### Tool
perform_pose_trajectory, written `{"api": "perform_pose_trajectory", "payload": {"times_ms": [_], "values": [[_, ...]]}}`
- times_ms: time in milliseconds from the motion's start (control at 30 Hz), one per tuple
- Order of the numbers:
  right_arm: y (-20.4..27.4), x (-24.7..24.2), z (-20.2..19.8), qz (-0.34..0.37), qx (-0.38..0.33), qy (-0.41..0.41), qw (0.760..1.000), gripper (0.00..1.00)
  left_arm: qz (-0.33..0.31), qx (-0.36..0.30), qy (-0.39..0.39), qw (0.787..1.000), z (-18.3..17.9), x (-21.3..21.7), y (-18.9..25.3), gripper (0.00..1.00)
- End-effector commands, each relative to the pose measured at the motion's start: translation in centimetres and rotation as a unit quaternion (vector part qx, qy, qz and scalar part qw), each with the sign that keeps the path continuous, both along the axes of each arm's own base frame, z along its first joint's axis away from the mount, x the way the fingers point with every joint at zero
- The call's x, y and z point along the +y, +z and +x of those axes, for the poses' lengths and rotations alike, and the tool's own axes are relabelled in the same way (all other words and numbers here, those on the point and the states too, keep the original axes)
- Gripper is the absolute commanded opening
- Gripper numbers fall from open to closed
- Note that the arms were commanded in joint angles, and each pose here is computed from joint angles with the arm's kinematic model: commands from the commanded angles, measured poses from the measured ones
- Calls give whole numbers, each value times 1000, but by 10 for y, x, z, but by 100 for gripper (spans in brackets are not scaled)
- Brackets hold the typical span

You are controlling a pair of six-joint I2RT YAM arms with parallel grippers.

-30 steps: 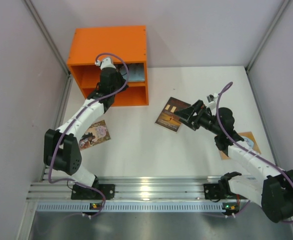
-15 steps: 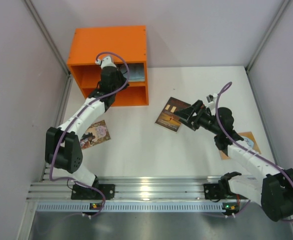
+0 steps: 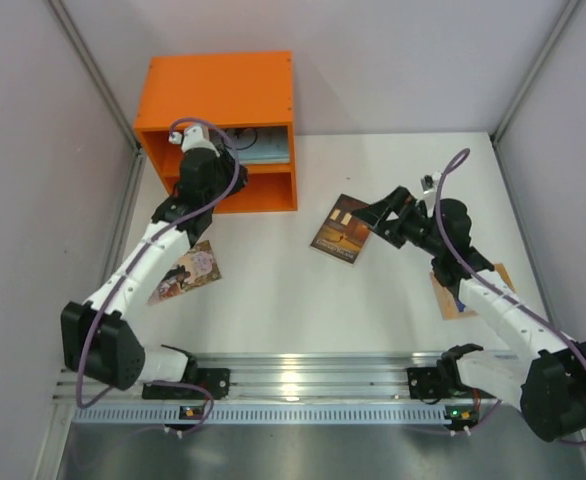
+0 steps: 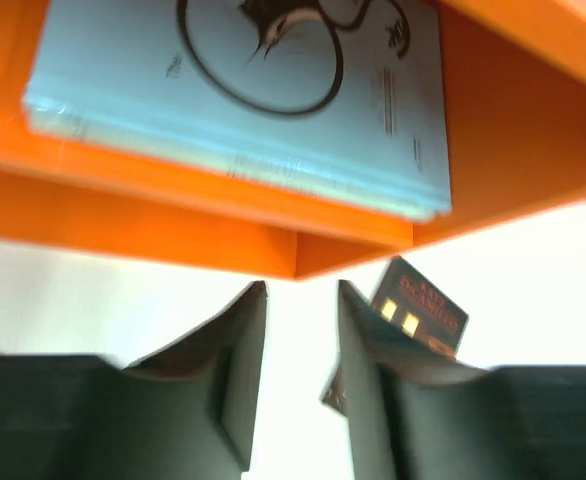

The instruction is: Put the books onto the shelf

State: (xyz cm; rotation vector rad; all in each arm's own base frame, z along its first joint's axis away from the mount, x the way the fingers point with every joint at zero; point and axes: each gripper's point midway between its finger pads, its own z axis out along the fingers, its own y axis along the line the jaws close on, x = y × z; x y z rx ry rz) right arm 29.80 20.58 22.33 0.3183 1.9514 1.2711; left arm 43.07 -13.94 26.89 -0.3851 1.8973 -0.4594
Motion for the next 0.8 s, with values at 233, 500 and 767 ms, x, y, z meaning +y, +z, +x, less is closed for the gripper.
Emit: {"api": "perform_pose_trajectory", "payload": {"times_ms": [233, 500, 767], "values": [[-48, -84, 89, -216, 16, -107, 970, 96, -9, 73, -66, 995, -112, 11, -45, 76], [-95, -48, 86, -234, 63, -37, 969, 71, -54, 149, 30, 987, -119, 61, -86, 97], [-110, -30, 61, -241, 75, -33, 967, 72, -79, 249, 99, 960, -117, 124, -142, 86]]}}
